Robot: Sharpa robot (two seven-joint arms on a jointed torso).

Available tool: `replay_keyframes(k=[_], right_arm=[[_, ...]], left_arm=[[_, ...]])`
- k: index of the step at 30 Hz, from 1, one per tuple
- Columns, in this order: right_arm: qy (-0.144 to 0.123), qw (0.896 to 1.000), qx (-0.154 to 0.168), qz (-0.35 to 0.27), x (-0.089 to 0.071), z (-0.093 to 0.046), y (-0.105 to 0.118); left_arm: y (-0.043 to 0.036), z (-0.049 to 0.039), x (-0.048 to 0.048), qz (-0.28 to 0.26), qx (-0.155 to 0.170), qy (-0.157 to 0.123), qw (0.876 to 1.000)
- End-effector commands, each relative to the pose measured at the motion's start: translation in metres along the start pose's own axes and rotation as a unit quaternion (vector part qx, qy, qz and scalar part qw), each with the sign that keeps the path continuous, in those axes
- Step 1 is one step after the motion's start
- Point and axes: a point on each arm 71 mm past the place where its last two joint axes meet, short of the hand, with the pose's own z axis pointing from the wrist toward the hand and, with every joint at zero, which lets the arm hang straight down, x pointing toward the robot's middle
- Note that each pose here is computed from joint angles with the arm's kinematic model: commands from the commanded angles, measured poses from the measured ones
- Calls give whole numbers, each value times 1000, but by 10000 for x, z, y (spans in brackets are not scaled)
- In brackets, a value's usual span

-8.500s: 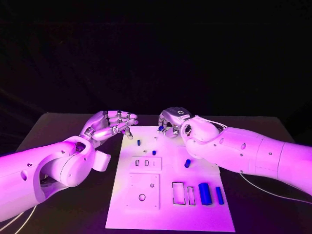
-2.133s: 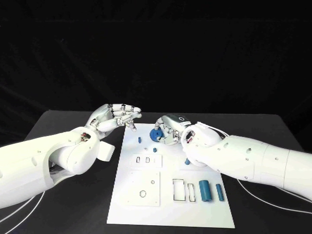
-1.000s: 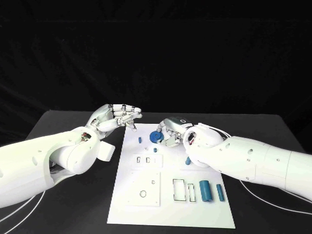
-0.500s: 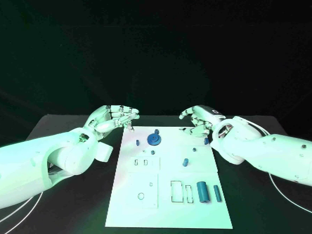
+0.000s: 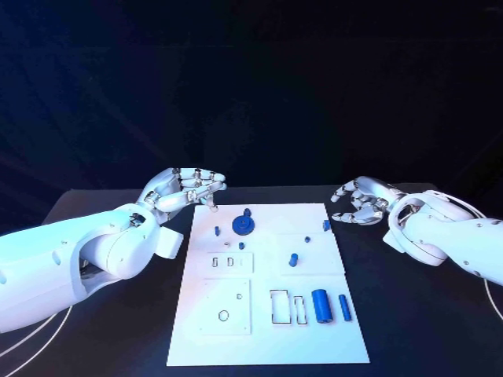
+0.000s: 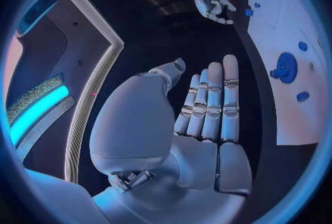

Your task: Assemble the parts on the task board

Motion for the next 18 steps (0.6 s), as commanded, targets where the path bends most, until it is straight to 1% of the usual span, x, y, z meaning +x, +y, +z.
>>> replay_keyframes(k=[1, 9, 18], right_arm=[[24, 1000, -7, 9, 55, -11, -53], [34, 999, 0, 11, 179, -24, -131], [35, 999, 3, 12, 294, 23, -132]], left_arm=[[-7, 9, 20, -5, 5, 11, 1000], [2, 14, 9, -5, 4, 10, 1000], [7, 17, 5, -5, 4, 10, 1000]])
